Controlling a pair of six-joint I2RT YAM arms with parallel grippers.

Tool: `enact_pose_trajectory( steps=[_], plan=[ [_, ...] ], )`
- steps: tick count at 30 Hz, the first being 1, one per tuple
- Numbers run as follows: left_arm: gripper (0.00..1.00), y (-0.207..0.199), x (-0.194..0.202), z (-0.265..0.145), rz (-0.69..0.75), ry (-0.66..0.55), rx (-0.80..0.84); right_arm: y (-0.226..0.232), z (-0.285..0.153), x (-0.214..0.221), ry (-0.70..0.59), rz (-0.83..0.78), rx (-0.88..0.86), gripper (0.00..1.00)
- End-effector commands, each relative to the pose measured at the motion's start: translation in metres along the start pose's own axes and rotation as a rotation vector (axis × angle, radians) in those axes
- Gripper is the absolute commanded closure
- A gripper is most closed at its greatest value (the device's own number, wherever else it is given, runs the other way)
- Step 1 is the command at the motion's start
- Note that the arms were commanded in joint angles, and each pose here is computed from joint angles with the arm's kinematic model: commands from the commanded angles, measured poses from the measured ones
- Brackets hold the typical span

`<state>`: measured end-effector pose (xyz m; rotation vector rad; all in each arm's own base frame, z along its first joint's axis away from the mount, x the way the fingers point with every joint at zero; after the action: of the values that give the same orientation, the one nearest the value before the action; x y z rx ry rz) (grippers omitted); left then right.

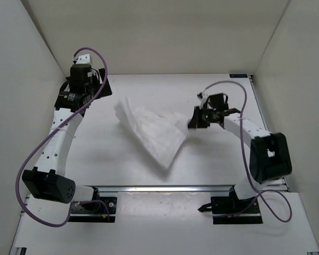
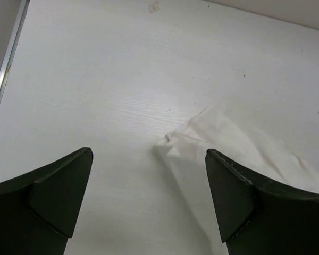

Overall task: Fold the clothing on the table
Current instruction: Move the skirt to the center of the board, then flatten the skirt out

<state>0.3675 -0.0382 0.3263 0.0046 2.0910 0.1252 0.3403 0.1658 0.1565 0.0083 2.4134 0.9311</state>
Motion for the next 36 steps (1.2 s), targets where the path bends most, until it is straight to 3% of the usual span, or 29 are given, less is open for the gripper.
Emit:
enact_pose_trajectory(
  steps=[1,5,9,11,12,13,16,17,19,21,22,23,24,25,27,29,30,33,36],
  plan=[
    [0.02,-0.008,0.013,-0.005,0.004,0.031,0.037,-0.039,0.005,0.024,0.069,0.047,0.082,1.0],
    [0.01,-0.039,0.018,-0.002,0.027,0.026,0.188,-0.059,-0.005,0.031,0.062,0.066,0.125,1.0],
    [0.02,-0.11,0.043,-0.012,0.081,0.015,0.404,-0.075,-0.027,0.025,-0.013,0.09,0.189,1.0],
    [0.01,-0.142,0.059,-0.021,0.118,0.013,0.487,-0.082,-0.037,0.029,-0.023,0.114,0.22,0.91],
    [0.02,-0.16,0.074,-0.022,0.134,0.035,0.538,-0.084,-0.043,0.026,-0.038,0.121,0.24,0.73],
    [0.05,-0.176,0.09,-0.026,0.159,0.067,0.596,-0.09,-0.048,0.021,-0.06,0.127,0.261,0.61],
    [0.09,-0.206,0.121,-0.031,0.197,0.117,0.683,-0.091,-0.064,0.018,-0.087,0.111,0.314,0.38],
    [0.11,-0.212,0.13,-0.031,0.222,0.131,0.7,-0.089,-0.07,0.013,-0.105,0.102,0.332,0.32],
    [0.12,-0.221,0.145,-0.029,0.25,0.158,0.732,-0.087,-0.08,0.005,-0.155,0.097,0.353,0.29],
    [0.14,-0.232,0.151,-0.031,0.257,0.157,0.803,-0.084,-0.086,0.003,-0.189,0.112,0.36,0.31],
    [0.17,-0.24,0.158,-0.033,0.27,0.173,0.844,-0.08,-0.09,0.0,-0.208,0.109,0.354,0.43],
    [0.22,-0.247,0.161,-0.034,0.293,0.163,0.862,-0.077,-0.088,0.003,-0.213,0.115,0.332,0.67],
    [0.27,-0.25,0.163,-0.031,0.31,0.154,0.861,-0.078,-0.087,0.007,-0.226,0.138,0.319,0.77],
    [0.37,-0.255,0.171,-0.028,0.337,0.168,0.851,-0.073,-0.083,0.012,-0.215,0.139,0.287,0.98],
    [0.55,-0.263,0.173,-0.019,0.368,0.152,0.833,-0.07,-0.07,0.029,-0.184,0.174,0.236,1.0],
    [0.82,-0.267,0.176,0.001,0.367,0.172,0.793,-0.062,-0.051,0.051,-0.107,0.161,0.241,1.0],
    [0.89,-0.266,0.178,0.007,0.369,0.187,0.776,-0.061,-0.039,0.064,-0.058,0.163,0.242,1.0],
    [1.0,-0.269,0.181,0.035,0.369,0.251,0.706,-0.061,-0.015,0.089,0.064,0.169,0.266,1.0],
    [1.0,-0.261,0.197,0.055,0.38,0.332,0.61,-0.077,0.005,0.105,0.151,0.187,0.322,1.0]
  ],
)
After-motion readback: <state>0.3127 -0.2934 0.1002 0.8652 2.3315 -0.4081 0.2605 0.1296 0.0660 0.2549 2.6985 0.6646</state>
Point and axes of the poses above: each gripper's point midway between its finger pads, its own z axis out along the fingers, its own y axis along the line the jaws close on, x = y × z, the point moved 3 cm from there along -z, back along the fingers, and after that the axes turned 14 degrees about z, right-handed, at the moved point
